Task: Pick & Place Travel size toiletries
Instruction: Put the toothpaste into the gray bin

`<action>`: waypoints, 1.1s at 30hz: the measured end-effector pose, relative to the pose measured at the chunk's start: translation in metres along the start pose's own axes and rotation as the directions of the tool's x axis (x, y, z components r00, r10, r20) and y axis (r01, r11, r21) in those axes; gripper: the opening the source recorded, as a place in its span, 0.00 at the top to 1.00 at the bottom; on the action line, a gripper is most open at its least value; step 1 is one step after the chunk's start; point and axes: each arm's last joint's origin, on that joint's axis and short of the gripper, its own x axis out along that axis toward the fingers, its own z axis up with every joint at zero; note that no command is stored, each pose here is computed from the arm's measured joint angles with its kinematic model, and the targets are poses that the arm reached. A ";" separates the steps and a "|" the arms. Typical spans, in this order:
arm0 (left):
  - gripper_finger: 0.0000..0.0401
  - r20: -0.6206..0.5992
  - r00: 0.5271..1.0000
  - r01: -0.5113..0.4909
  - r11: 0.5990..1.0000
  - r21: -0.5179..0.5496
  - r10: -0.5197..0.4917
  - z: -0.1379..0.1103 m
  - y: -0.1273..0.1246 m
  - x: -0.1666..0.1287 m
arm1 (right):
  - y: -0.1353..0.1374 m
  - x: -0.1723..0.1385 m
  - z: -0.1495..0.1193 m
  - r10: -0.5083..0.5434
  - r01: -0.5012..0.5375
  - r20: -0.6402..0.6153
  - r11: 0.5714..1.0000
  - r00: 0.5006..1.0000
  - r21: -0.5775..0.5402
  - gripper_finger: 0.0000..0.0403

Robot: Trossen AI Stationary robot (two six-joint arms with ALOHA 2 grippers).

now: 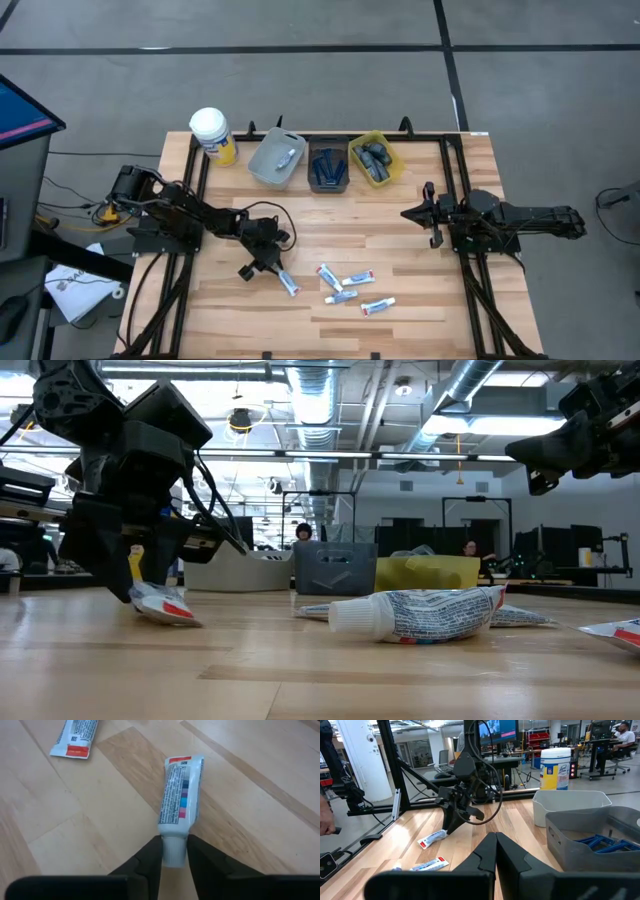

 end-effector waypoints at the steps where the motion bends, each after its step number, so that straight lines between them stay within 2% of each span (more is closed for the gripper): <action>1: 0.78 0.000 1.000 0.000 1.000 0.000 0.000 0.000 0.000 0.000 | 0.000 0.000 0.000 0.000 0.000 0.000 1.000 1.000 0.000 1.00; 7: 0.78 0.000 1.000 0.000 1.000 0.000 0.000 0.000 0.000 0.000 | 0.000 0.000 0.000 0.000 0.000 0.000 1.000 1.000 0.000 1.00; 14: 0.90 -0.001 1.000 -0.013 1.000 0.001 0.013 0.001 0.001 0.000 | 0.000 0.000 0.000 0.000 0.000 0.000 1.000 1.000 0.000 1.00; 21: 0.87 -0.007 1.000 -0.028 1.000 -0.002 0.028 0.000 0.001 0.000 | 0.000 0.000 0.000 0.000 0.000 0.000 1.000 1.000 0.000 1.00; 33: 0.90 -0.010 0.998 -0.057 0.985 -0.160 0.056 0.001 0.003 -0.001 | 0.000 0.000 0.000 0.000 0.000 0.000 1.000 1.000 0.000 1.00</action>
